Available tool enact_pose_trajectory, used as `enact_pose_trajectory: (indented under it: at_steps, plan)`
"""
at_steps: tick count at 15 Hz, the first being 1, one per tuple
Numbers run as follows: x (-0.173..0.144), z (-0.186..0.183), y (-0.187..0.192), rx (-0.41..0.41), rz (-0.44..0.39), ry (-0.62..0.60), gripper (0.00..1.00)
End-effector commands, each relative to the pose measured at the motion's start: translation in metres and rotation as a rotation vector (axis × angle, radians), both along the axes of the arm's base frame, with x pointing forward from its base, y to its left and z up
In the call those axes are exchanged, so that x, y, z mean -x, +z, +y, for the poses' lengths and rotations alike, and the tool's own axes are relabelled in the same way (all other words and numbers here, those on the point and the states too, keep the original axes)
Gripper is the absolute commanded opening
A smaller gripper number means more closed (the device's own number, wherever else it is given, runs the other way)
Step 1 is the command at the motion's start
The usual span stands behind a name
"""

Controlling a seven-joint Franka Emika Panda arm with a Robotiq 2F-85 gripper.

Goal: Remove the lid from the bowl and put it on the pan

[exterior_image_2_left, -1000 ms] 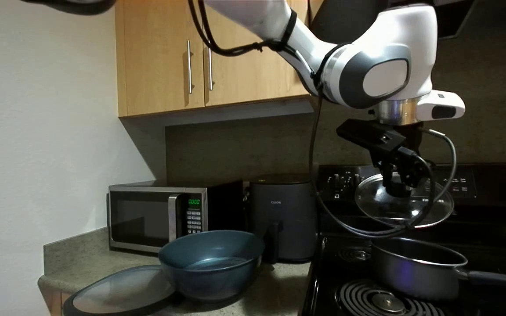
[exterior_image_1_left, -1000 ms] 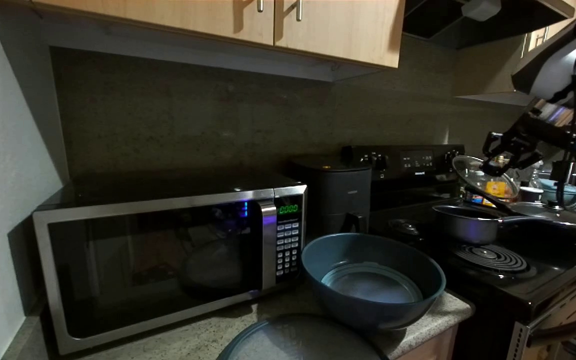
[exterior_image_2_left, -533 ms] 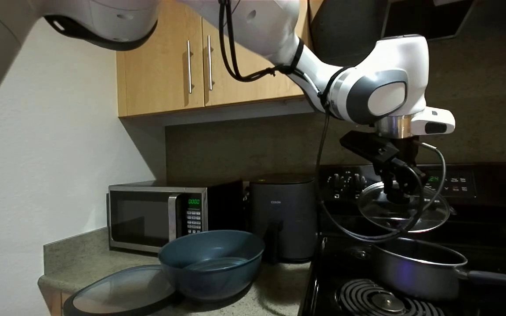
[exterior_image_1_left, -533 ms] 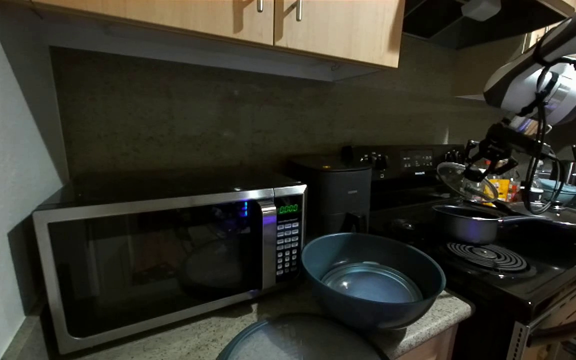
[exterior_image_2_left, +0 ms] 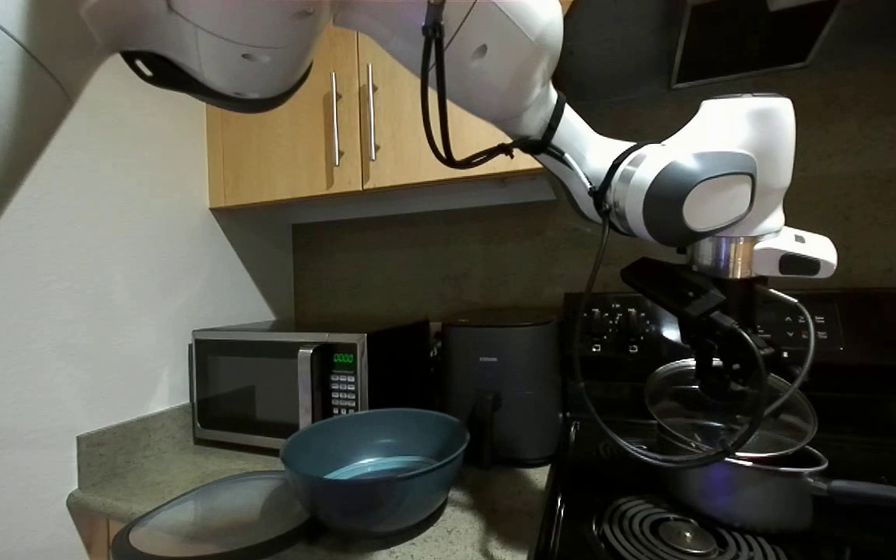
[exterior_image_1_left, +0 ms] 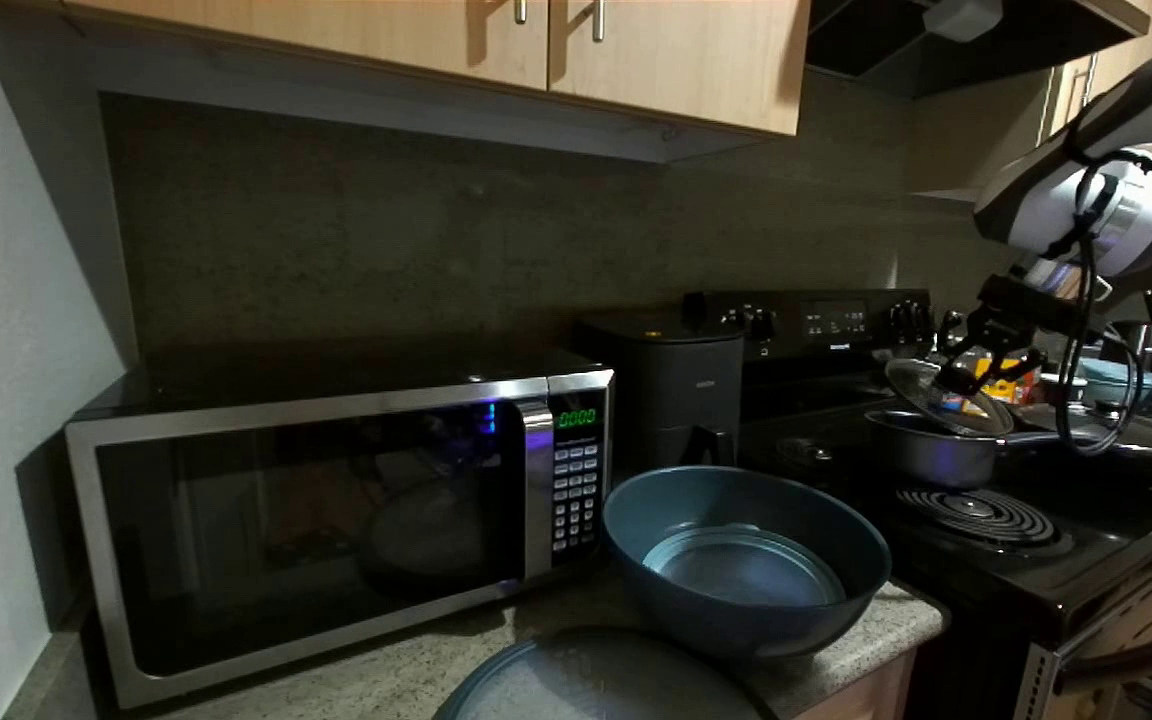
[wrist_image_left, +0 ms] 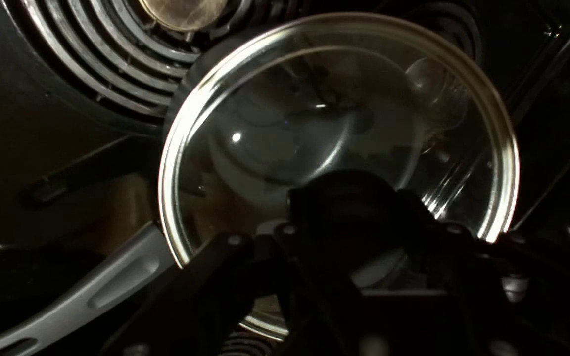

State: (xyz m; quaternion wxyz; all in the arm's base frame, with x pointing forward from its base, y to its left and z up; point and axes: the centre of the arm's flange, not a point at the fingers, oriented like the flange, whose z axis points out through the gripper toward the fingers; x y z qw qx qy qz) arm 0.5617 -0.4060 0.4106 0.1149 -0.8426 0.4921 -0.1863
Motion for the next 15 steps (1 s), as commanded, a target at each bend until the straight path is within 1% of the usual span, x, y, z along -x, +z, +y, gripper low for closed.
enact_pose_trajectory:
  at_steps: [1,7,9,11,15]
  plan:
    - [-0.010,-0.010,0.006,-0.037,0.019,-0.024,0.23]
    - [-0.018,-0.010,0.008,-0.081,0.030,-0.020,0.23]
    - [-0.023,-0.014,0.015,-0.057,-0.008,-0.044,0.23]
    - [-0.037,-0.011,0.020,-0.059,-0.015,-0.062,0.23]
    - [-0.059,-0.013,0.014,-0.093,0.012,-0.104,0.23]
